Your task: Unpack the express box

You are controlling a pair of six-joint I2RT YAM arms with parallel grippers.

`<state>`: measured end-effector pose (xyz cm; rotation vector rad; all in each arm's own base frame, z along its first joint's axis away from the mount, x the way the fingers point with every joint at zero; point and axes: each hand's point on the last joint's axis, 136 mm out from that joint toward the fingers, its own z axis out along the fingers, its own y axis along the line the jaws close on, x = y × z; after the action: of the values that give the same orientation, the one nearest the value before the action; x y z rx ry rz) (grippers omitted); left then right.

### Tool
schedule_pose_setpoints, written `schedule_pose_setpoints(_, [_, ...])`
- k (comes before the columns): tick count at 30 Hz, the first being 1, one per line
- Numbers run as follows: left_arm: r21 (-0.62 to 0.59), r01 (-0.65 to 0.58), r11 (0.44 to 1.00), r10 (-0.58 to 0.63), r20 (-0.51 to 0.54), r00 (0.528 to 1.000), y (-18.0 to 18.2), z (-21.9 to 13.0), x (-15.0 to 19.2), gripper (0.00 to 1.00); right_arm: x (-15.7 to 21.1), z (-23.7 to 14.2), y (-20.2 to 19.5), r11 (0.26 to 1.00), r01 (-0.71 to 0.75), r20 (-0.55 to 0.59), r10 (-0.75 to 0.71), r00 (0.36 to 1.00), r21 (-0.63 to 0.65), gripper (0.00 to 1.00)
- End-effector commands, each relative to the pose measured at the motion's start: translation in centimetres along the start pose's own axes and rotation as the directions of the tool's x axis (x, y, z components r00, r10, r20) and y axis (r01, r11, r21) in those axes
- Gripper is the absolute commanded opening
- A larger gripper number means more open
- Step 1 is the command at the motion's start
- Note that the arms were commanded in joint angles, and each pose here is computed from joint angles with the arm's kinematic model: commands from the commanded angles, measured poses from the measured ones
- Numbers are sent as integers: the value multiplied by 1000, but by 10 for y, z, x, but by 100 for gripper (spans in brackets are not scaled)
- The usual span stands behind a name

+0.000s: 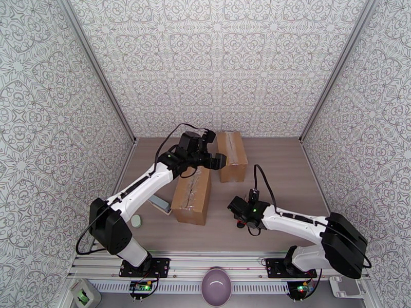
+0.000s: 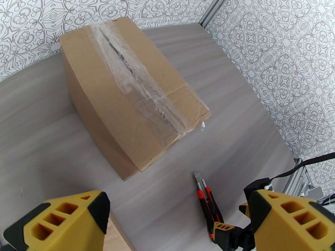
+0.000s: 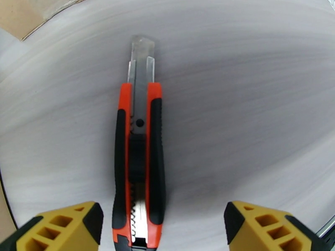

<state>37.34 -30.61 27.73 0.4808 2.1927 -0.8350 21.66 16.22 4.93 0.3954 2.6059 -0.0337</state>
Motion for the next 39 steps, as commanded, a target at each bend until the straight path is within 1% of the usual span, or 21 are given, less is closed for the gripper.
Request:
schedule_pose_setpoints(1, [-8, -16, 1000, 17, 44, 999, 0, -11, -10, 94, -4, 5, 19, 999, 0, 11, 1, 1000, -43, 78])
schedule_pose_setpoints(5, [-13, -16, 1000, 17, 36, 999, 2, -10, -9, 94, 0, 16, 31, 998, 7, -14, -8, 1000, -54, 76])
schedule_pose_setpoints(10, [-21, -18, 1000, 19, 26, 999, 4, -10, -7, 94, 1, 27, 28, 1000, -10, -30, 9, 1000, -27, 72])
schedule_pose_setpoints(13, [-25, -18, 1000, 18, 27, 999, 7, -10, -8, 94, 1, 32, 29, 1000, 5, -37, -5, 999, -16, 68])
schedule_pose_setpoints(19, [-30, -11, 999, 12, 27, 1000, 10, -9, -9, 94, 10, 42, 32, 999, 40, -78, -41, 996, -7, 56])
schedule_pose_setpoints(25, [-41, 0, 999, 0, 22, 1000, 15, -8, -6, 94, 11, 43, 28, 998, 57, -75, -59, 995, -21, 49])
schedule_pose_setpoints(30, [-43, 6, 999, -5, 28, 1000, 15, -8, -8, 94, 6, 40, 28, 996, 90, -55, -92, 994, -26, 44])
schedule_pose_setpoints(33, [-42, 11, 999, -9, 34, 999, 15, -9, -9, 94, -1, 36, 32, 993, 112, -29, -113, 993, -43, 42])
schedule_pose_setpoints(37, [-38, 24, 999, -23, 38, 999, 14, -9, -10, 94, -19, 20, 37, 985, 152, 43, -149, 988, -75, 41])
schedule_pose_setpoints(39, [-24, 33, 999, -31, 44, 999, 11, -10, -12, 94, -34, 4, 40, 981, 161, 105, -150, 983, -104, 40])
